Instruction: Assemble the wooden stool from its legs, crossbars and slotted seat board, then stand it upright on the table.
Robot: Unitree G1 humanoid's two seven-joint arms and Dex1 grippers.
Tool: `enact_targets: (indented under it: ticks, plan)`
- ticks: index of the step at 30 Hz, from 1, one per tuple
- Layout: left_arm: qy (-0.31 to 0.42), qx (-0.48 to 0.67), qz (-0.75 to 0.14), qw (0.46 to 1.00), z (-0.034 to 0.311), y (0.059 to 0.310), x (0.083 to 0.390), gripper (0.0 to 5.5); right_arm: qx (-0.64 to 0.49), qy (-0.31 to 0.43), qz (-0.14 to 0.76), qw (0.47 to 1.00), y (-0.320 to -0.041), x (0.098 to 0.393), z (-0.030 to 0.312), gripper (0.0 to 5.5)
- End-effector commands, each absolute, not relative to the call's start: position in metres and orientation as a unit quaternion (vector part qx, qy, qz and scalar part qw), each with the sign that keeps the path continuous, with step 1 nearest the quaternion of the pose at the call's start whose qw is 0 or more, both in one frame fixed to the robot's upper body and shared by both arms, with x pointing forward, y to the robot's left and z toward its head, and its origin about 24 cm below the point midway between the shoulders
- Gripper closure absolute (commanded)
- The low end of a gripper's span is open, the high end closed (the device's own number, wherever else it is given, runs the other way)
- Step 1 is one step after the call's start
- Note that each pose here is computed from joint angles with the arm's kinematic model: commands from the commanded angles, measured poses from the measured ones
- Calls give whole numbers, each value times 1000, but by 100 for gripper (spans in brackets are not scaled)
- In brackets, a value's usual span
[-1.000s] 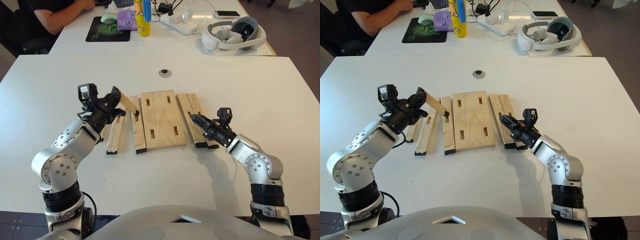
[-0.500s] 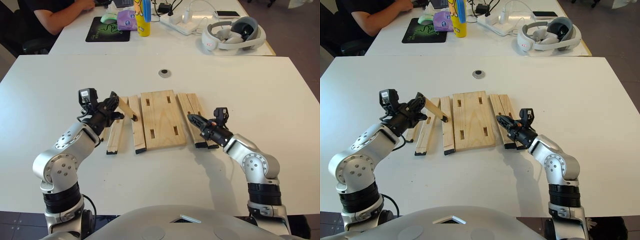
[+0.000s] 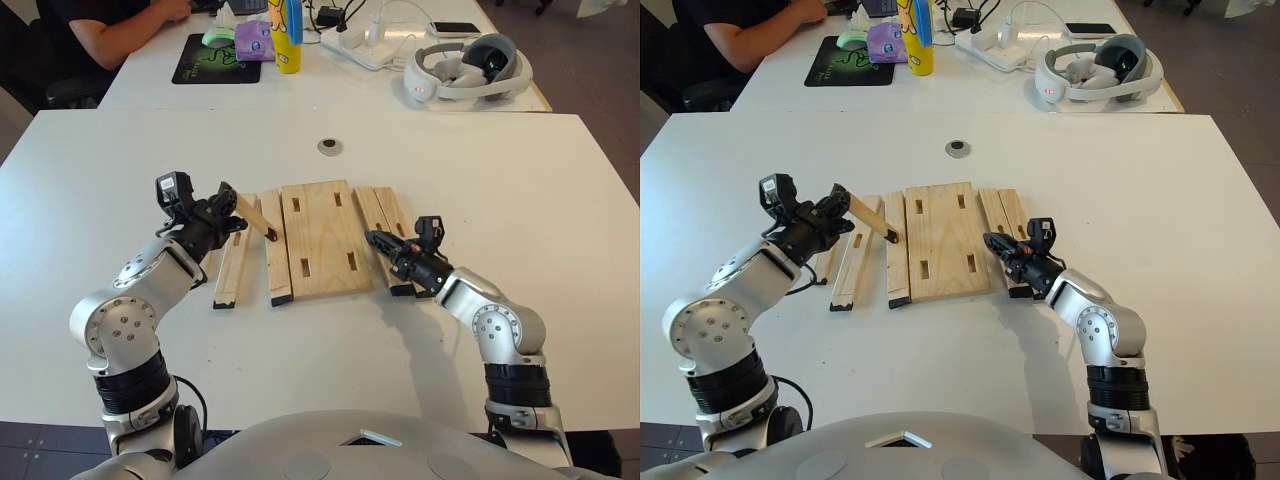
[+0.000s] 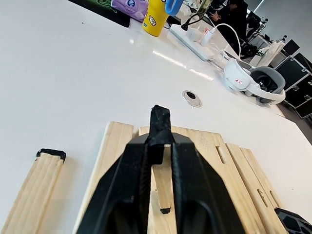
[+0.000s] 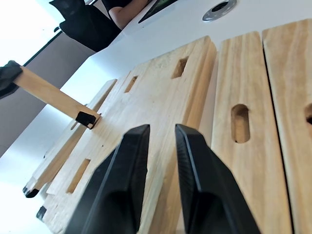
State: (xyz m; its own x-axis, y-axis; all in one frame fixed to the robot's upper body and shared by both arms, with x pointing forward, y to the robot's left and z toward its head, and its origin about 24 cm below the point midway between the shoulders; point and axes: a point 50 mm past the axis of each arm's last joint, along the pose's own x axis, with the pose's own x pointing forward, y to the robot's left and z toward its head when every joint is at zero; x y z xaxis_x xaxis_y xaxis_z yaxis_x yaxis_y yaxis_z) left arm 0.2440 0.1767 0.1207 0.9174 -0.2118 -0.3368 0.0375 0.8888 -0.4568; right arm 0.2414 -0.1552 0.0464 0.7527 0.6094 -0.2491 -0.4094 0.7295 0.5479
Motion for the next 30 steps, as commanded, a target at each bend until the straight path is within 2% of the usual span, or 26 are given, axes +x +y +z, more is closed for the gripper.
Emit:
enact_targets:
  ticks: [1, 18, 30]
  plan:
    - [230, -228, -52, 945, 114, 180, 245, 507, 235, 210, 273, 909, -152, 240, 44, 455]
    - [246, -151, -6, 957, 117, 192, 251, 507, 196, 211, 258, 922, -144, 237, 47, 455]
    - [248, -62, -64, 965, 118, 171, 257, 507, 177, 201, 254, 929, -134, 233, 56, 455]
